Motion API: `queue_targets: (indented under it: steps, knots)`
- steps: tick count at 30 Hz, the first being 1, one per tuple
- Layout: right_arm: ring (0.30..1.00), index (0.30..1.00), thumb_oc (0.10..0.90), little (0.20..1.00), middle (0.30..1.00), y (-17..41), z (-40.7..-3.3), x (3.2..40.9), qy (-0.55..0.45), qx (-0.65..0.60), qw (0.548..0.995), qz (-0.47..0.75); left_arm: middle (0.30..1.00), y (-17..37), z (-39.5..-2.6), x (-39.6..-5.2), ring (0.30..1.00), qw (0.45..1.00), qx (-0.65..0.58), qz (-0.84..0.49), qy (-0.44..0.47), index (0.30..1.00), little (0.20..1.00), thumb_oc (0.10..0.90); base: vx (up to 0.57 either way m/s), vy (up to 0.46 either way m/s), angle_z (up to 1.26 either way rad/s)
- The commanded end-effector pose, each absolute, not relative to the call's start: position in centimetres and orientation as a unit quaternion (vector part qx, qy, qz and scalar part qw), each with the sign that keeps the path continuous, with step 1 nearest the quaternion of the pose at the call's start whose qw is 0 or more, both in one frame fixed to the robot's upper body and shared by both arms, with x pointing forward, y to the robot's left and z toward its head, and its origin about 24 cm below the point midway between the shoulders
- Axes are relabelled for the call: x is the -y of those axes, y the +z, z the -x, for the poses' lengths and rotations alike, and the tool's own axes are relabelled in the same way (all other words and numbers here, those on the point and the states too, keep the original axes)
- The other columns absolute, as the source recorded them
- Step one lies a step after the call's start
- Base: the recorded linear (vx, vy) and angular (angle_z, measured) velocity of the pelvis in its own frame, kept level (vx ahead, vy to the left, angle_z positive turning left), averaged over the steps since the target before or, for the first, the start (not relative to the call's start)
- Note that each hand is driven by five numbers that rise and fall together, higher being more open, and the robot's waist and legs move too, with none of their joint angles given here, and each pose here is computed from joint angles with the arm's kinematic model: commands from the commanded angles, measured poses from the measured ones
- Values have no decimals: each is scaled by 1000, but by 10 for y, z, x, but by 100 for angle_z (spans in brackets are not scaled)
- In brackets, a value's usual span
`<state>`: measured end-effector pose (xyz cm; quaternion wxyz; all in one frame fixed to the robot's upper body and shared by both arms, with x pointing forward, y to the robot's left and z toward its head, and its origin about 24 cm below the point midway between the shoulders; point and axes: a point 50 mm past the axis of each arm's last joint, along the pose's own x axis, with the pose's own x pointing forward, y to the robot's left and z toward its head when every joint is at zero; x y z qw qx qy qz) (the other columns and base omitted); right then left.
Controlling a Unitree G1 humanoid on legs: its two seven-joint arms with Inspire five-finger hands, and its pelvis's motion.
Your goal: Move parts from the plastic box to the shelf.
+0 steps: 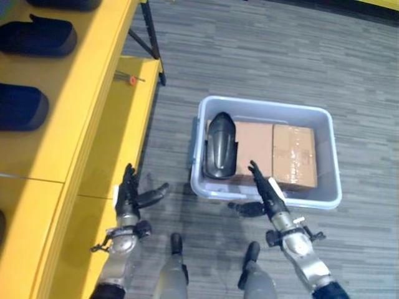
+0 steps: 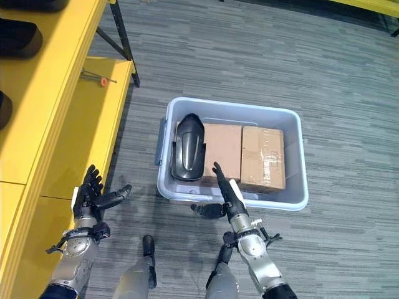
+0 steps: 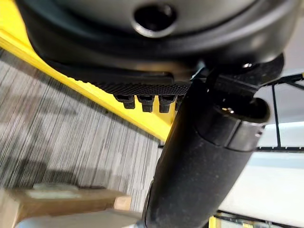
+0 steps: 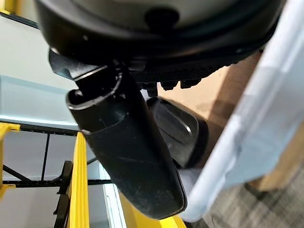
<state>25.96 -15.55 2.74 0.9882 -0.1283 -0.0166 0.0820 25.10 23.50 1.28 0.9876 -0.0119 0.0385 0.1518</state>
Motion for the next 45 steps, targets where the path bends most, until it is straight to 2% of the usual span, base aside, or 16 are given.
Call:
queue_targets:
  steps: [1, 12, 20, 26, 35, 37, 38, 39, 45]
  knots:
    - [1000, 1000, 900, 1000, 1000, 74, -264, 168, 65, 134, 977, 152, 1000, 44, -259, -223, 1000, 989, 57, 16, 136, 1000, 1000, 900, 11, -14, -8]
    - [1000, 1000, 900, 1000, 1000, 123, -273, 172, 46, 240, 954, 176, 1000, 47, -257, -221, 1000, 989, 63, 19, 130, 1000, 1000, 900, -2, -21, -1]
    - [1000, 1000, 900, 1000, 1000, 127, -276, 173, 41, 245, 950, 192, 1000, 54, -260, -218, 1000, 989, 78, 21, 122, 1000, 1000, 900, -2, -13, 0]
    - [1000, 1000, 900, 1000, 1000, 150, -291, 188, 1, 278, 930, 240, 1000, 62, -264, -212, 1000, 990, 96, 21, 105, 1000, 1000, 900, -7, -5, 0]
    - [1000, 1000, 900, 1000, 1000, 203, -312, 220, -69, 329, 851, 404, 1000, 70, -265, -203, 1000, 991, 112, 32, 68, 1000, 1000, 900, -28, -24, 10]
    - [1000, 1000, 900, 1000, 1000, 219, -314, 228, -85, 337, 808, 476, 1000, 71, -264, -201, 1000, 991, 114, 31, 58, 1000, 1000, 900, 0, 0, 0]
    - [1000, 1000, 900, 1000, 1000, 219, -314, 228, -85, 338, 807, 476, 1000, 71, -264, -201, 1000, 991, 115, 31, 59, 1000, 1000, 900, 0, 0, 0]
    - [1000, 1000, 900, 1000, 1000, 228, -315, 234, -102, 341, 778, 518, 1000, 71, -264, -201, 1000, 991, 115, 35, 57, 1000, 1000, 900, -34, -4, 4]
    - [1000, 1000, 900, 1000, 1000, 256, -319, 239, -123, 355, 714, 591, 1000, 77, -266, -198, 1000, 990, 126, 36, 49, 1000, 1000, 900, -40, -16, 5]
